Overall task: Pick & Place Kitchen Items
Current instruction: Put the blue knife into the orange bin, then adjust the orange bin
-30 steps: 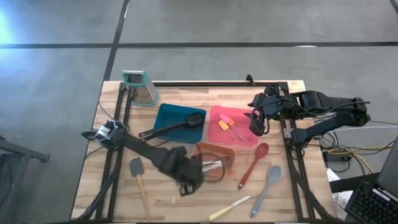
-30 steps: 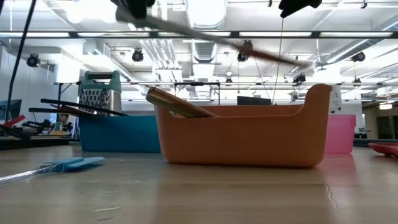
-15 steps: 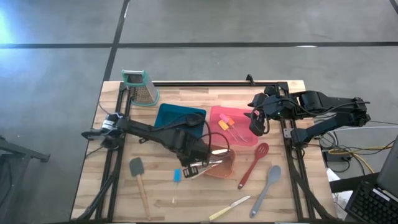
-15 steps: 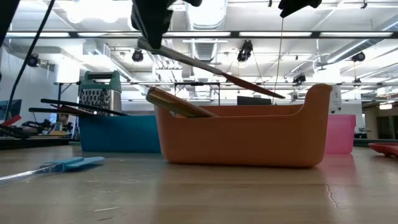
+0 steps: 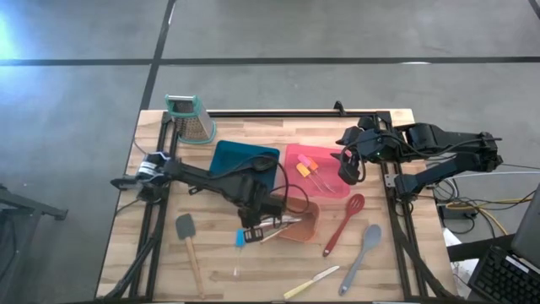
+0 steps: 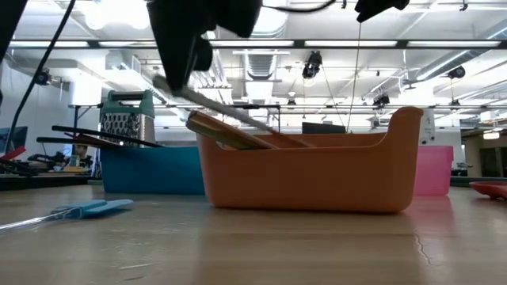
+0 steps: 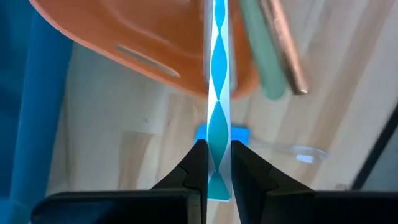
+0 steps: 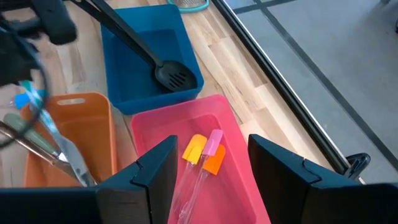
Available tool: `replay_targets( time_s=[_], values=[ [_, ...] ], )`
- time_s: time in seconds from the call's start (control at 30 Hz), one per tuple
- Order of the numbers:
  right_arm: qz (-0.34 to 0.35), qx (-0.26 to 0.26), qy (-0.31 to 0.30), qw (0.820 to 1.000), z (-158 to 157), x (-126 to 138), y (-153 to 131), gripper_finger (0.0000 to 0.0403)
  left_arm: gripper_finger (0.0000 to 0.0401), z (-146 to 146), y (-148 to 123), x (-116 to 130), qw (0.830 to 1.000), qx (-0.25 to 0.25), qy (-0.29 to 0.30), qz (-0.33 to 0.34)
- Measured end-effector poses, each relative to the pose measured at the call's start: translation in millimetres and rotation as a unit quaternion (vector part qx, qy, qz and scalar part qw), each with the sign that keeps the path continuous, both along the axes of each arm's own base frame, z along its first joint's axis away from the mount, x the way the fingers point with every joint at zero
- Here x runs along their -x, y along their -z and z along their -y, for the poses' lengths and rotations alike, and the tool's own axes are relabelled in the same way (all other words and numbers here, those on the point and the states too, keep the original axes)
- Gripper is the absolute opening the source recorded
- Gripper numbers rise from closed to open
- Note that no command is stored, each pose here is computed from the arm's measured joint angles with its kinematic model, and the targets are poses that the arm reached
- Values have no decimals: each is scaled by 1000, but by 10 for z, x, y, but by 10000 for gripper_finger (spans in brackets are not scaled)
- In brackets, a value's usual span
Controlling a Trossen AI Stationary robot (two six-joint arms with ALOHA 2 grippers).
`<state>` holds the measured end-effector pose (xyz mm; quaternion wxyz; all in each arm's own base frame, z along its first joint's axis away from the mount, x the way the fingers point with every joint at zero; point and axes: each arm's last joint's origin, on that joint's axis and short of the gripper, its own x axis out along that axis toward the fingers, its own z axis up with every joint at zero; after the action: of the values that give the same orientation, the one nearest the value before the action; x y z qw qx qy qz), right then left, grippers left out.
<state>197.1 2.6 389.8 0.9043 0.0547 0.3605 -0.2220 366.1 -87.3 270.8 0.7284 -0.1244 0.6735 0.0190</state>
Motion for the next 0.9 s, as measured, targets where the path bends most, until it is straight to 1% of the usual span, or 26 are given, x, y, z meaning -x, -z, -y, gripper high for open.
replay_targets(
  time_s=[0.13, 0.2, 0.27, 0.33, 0.43, 0.53, 0.6, 0.67, 0.73, 0.83, 0.9],
  values=[
    [2, 0, 0, 1000, -1, -14, 1, 187, 45, -85, 179, -28, 1000, 4, -1, 2],
    [3, -1, 1, 1000, -1, -14, 1, 187, 45, -100, 229, -34, 1000, 12, -2, 2],
    [6, -6, 7, 1000, -1, -15, 1, 187, 46, -114, 250, -24, 1000, 24, 11, -4],
    [6, -8, 8, 1000, -1, -15, 1, 187, 73, -117, 253, -18, 998, 48, 37, -7],
    [7, -9, 9, 1000, -1, -15, 1, 187, 144, -113, 243, -14, 995, 81, 56, -9],
    [7, -9, 9, 1000, -1, -14, 1, 187, 204, -128, 194, -35, 995, 84, 58, 0],
    [7, -9, 9, 1000, -1, -14, 1, 187, 231, -153, 144, -58, 995, 85, 55, 9],
    [7, -9, 9, 1000, -1, -14, 1, 187, 248, -182, 86, -82, 995, 86, 48, 19],
    [6, -11, 10, 1000, -2, -12, 3, 187, 257, -219, 2, -91, 995, 87, 38, 21],
    [2, -19, 10, 1000, -6, -5, 11, 187, 260, -293, -157, -66, 996, 85, 25, 10],
    [-7, -31, 0, 999, -17, 5, 25, 187, 259, -341, -266, -33, 996, 83, 11, -2]
  ],
)
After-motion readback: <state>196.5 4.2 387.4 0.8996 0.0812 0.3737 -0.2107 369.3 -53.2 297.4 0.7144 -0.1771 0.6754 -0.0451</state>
